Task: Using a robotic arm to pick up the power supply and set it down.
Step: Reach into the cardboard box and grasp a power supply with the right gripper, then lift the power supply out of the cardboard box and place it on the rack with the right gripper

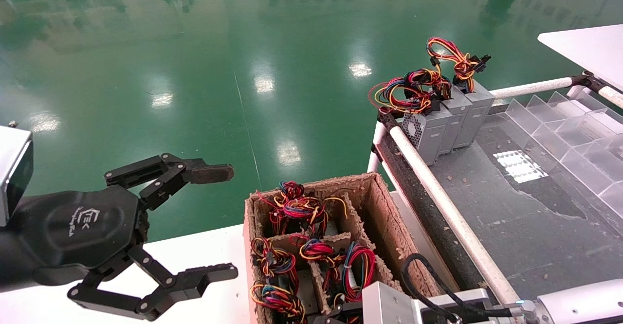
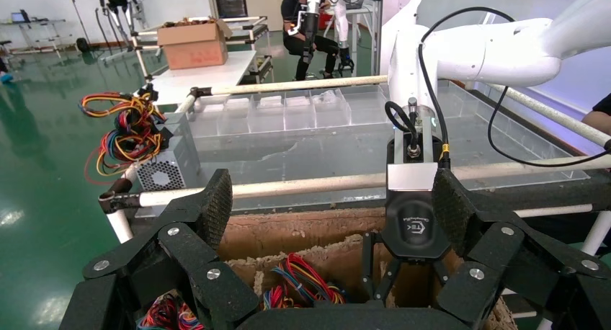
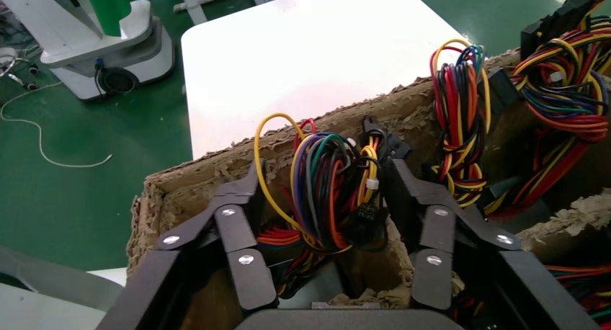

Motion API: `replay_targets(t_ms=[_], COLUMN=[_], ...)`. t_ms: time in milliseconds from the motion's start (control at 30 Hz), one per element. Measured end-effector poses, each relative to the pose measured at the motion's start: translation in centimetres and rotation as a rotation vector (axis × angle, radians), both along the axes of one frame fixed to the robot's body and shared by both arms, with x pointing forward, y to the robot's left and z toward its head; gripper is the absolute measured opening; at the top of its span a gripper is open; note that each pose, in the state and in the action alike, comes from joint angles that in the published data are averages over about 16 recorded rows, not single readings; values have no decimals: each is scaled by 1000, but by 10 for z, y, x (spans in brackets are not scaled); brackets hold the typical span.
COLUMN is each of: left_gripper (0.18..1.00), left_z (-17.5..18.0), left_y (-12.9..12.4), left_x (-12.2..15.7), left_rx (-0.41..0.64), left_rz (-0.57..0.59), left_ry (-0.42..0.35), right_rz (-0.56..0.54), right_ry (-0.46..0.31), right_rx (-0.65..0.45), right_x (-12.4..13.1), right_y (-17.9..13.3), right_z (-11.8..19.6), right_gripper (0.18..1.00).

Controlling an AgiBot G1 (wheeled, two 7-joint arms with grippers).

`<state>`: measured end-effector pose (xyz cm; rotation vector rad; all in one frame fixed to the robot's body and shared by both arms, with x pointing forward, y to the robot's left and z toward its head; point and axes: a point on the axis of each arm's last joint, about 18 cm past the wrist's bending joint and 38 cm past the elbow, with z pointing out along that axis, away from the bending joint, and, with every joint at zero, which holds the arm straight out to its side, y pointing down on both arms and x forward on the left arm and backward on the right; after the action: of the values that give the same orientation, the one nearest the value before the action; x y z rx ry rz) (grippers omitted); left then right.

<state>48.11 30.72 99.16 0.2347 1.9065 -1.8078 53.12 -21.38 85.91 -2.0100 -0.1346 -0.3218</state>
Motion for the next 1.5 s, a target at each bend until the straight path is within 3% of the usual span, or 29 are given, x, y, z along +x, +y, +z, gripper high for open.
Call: replay_targets(t_ms=[500,700,1067,1500], left_gripper=[1001,1001,1001,1001], left_z=[0,0,0,0], left_y=[0,0,0,0], left_x=[0,0,0,0], left_rx=[0,0,0,0], left_rz=[0,0,0,0], left_ry=[0,0,0,0], right_rz=[-6,-2,-3,-106], right_ry=[-6,-31,-156,-388], right_rx=[38,91,263,481], right_x=[1,-5,-30,-73], right_y=[1,-7,-48,-137], right_z=[1,17,80,165], right_gripper=[385,301,246,241])
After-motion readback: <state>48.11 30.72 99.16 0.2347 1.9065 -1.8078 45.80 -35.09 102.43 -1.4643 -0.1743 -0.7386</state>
